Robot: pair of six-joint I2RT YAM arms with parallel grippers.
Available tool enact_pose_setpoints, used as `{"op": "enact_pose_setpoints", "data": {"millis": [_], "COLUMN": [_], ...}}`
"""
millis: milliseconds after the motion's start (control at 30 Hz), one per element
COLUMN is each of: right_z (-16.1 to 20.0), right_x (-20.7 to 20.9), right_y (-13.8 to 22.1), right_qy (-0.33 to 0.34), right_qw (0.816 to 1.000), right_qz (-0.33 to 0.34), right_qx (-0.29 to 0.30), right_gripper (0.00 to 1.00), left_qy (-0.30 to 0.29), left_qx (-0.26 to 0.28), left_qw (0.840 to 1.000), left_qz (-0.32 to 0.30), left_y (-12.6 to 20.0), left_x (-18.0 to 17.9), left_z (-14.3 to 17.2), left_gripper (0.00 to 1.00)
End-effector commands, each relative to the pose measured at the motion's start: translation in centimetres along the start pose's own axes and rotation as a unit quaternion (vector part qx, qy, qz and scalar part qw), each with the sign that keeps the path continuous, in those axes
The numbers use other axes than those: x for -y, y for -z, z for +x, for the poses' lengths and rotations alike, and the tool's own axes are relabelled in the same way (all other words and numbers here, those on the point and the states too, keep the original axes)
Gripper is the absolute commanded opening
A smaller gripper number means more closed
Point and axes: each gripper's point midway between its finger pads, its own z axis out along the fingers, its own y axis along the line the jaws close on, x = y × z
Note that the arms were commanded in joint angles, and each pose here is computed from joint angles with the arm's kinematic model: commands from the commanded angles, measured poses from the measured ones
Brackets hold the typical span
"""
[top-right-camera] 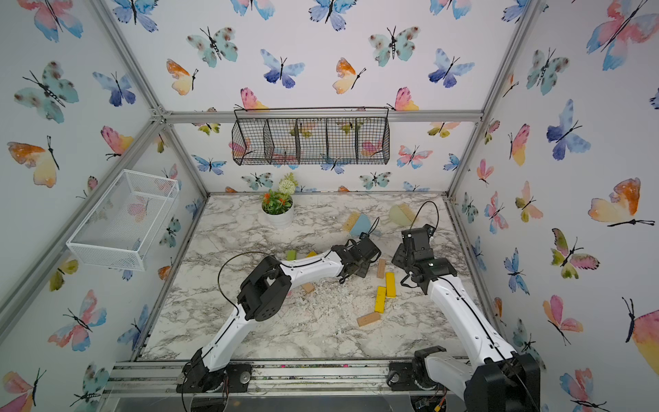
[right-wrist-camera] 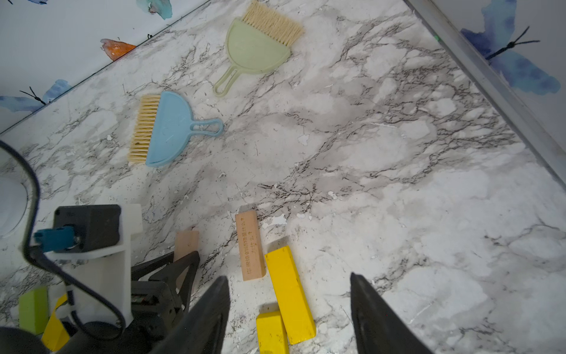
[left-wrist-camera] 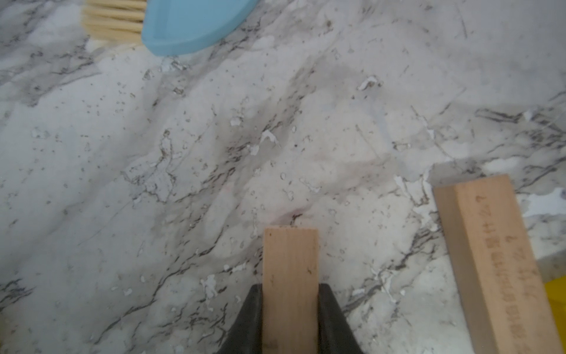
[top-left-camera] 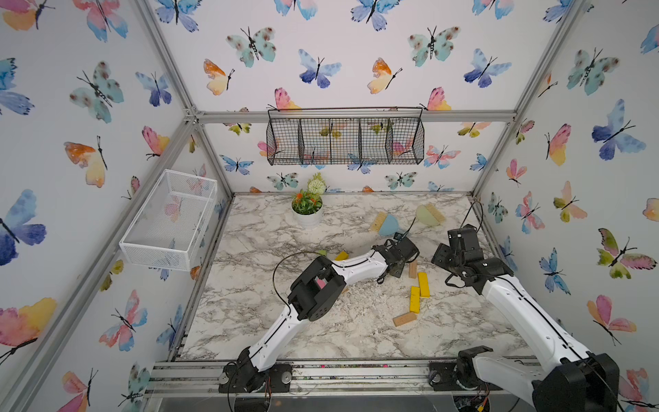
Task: Assemble the letter k with building blocks
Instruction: Pick up the building block from the center of the board.
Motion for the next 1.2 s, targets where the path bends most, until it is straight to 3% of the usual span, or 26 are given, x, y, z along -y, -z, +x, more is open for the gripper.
{"op": "enact_pose_setpoints", "data": {"millis": [0, 200, 400, 1167], "right_z": [0.3, 0.8, 1.3, 1.9], "right_x": [0.3, 0.2, -0.1, -0.4], "right_y": [0.1, -0.5, -0.9, -1.3], "right_qy": [-0.004, -0.001, 0.0, 0.006], "right_qw": [1.0, 1.0, 1.0, 0.999], "right_qz": [0.001, -0.002, -0.009, -0.015], "right_qx": [-0.003, -0.012, -0.023, -0.035], "right_gripper": [0.64, 0.64, 0.64, 0.64], "left_qy": [0.039, 0.105, 0.143, 0.17], "left_qx": [-0.016, -0.002, -0.015, -0.05], "left_qw": [0.998, 0.992, 0.985, 0.981], "left_qz": [-0.044, -0.074, -0.095, -0.08], "left_y": [0.6, 2.9, 3.2, 0.7], "left_x": [-3.5, -8.1, -11.2, -11.0], "left_z": [0.6, -1.1, -0.2, 1.0], "left_gripper": [0.22, 0.21, 0.21, 0.21]}}
